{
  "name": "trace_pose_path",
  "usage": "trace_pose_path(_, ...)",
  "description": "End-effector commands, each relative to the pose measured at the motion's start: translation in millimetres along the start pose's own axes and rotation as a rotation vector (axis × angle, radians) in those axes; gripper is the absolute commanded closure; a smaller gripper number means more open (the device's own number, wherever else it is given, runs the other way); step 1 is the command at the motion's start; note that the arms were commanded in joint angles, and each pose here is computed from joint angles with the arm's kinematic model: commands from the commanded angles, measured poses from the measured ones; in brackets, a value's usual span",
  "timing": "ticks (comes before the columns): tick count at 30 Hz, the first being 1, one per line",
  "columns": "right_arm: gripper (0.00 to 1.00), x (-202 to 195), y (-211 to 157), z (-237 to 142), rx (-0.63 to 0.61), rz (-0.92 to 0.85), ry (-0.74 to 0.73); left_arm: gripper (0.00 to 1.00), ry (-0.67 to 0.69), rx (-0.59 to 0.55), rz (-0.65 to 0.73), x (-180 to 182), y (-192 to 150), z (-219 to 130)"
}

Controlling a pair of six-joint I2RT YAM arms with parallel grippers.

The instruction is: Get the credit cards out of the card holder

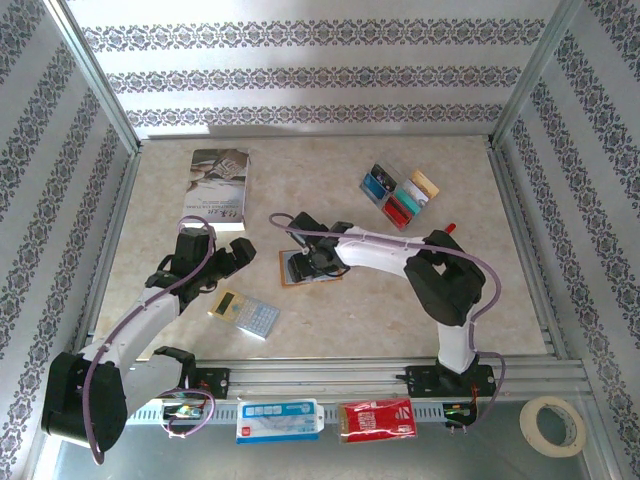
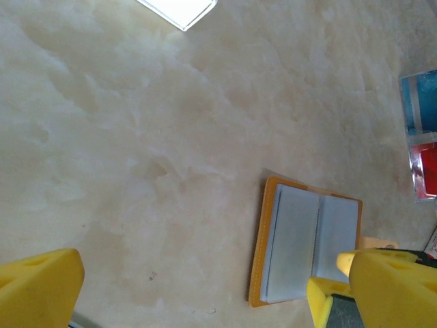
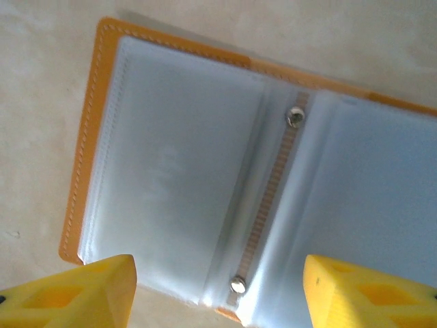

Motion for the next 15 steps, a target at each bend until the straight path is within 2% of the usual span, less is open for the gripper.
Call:
trace_pose_path(1,0.34,8,7,3,0.002,-0.053,-0.024,0.0,-0.011,-0.003,-0.013,3,1,0)
trace_pose_path(6,0.34,10,16,7,0.006,-0.115,-0.054,0.0,-0.024,0.023,-0.015,1,-2,-2)
trace_pose_path(15,0.34,5,7,24,0.073,-0.125,-0.077,0.0,-0.03,0.024,-0.032,2,-2,1)
Point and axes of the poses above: each hand's point on the last joint's axis, 136 mm out from that joint toward the fingers, its own z axis out along the fingers, its own x axis along the line the jaws close on, y = z × x, the point moved 8 cm from there along -z, back along the fingers, and after that the axes turned 1 degree about -z, right-handed, at the moved point
